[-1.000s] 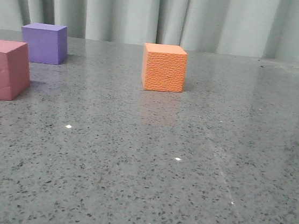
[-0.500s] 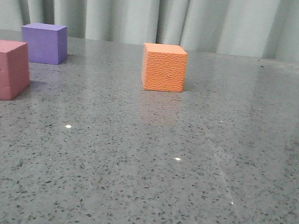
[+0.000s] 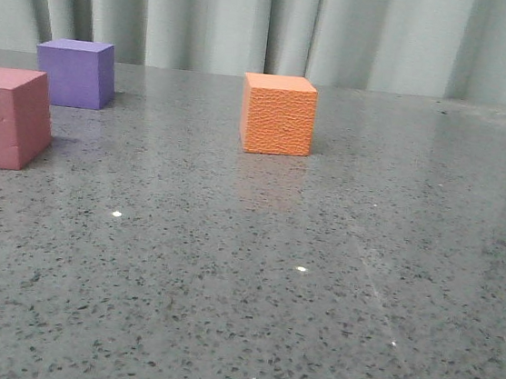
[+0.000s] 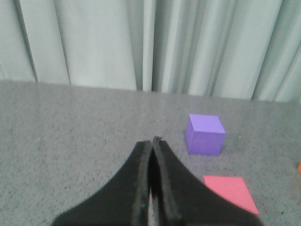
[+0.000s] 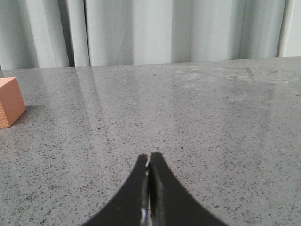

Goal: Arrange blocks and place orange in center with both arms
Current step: 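Move the left gripper toward the orange cube at center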

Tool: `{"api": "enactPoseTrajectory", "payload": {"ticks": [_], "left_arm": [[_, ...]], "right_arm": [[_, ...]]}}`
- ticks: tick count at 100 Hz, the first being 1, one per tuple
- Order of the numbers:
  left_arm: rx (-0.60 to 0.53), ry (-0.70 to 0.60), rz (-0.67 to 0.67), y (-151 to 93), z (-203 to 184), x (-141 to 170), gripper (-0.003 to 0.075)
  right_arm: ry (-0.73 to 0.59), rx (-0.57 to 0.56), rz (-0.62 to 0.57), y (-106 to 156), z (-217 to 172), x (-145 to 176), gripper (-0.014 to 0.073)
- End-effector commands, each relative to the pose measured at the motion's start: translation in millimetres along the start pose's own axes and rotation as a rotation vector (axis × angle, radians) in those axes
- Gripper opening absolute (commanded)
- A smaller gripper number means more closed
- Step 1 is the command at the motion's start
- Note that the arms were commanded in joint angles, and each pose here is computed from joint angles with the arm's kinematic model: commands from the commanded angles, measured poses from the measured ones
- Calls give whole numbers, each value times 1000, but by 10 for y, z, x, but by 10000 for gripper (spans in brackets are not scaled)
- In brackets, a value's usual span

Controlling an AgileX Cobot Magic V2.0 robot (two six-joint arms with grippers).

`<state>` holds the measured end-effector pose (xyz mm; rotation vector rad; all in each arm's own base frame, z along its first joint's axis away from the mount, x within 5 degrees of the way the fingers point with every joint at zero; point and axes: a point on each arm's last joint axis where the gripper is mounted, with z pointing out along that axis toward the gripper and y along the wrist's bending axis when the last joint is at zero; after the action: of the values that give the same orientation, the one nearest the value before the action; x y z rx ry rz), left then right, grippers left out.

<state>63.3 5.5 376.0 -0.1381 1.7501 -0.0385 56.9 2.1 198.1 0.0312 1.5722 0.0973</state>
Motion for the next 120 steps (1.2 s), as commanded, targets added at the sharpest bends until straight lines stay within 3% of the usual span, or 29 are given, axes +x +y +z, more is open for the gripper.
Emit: {"api": "enactPoseTrajectory", "payload": {"ticks": [1, 25, 75, 80, 87, 92, 104, 109, 120], "left_arm": [[-6, 66, -26, -52, 98, -336, -19], [-18, 120, -25, -130, 429, -789, -19], [-39, 258, -15, -150, 819, -692, -9], [-34, 259, -8, -153, 819, -691, 27], [-34, 259, -8, -153, 819, -691, 139], [-34, 259, -8, -153, 819, -691, 260], [-39, 256, -5, -149, 819, -694, 632], [-41, 255, -10, -146, 819, -694, 724], [-40, 259, -13, -148, 818, -690, 647]], "right_arm": [[-123, -12, -6, 16, -29, -138, -67], [-123, -12, -6, 16, -29, -138, -67], [-123, -12, -6, 16, -29, -138, -67], [-123, -12, -6, 16, -29, -138, -67], [-123, -12, -6, 16, -29, -138, -67], [-123, -12, -6, 16, -29, -138, -67], [-123, -12, -6, 16, -29, -138, -67], [-123, -12, -6, 16, -29, -138, -67], [-123, -12, -6, 16, -29, -138, -67]]}}
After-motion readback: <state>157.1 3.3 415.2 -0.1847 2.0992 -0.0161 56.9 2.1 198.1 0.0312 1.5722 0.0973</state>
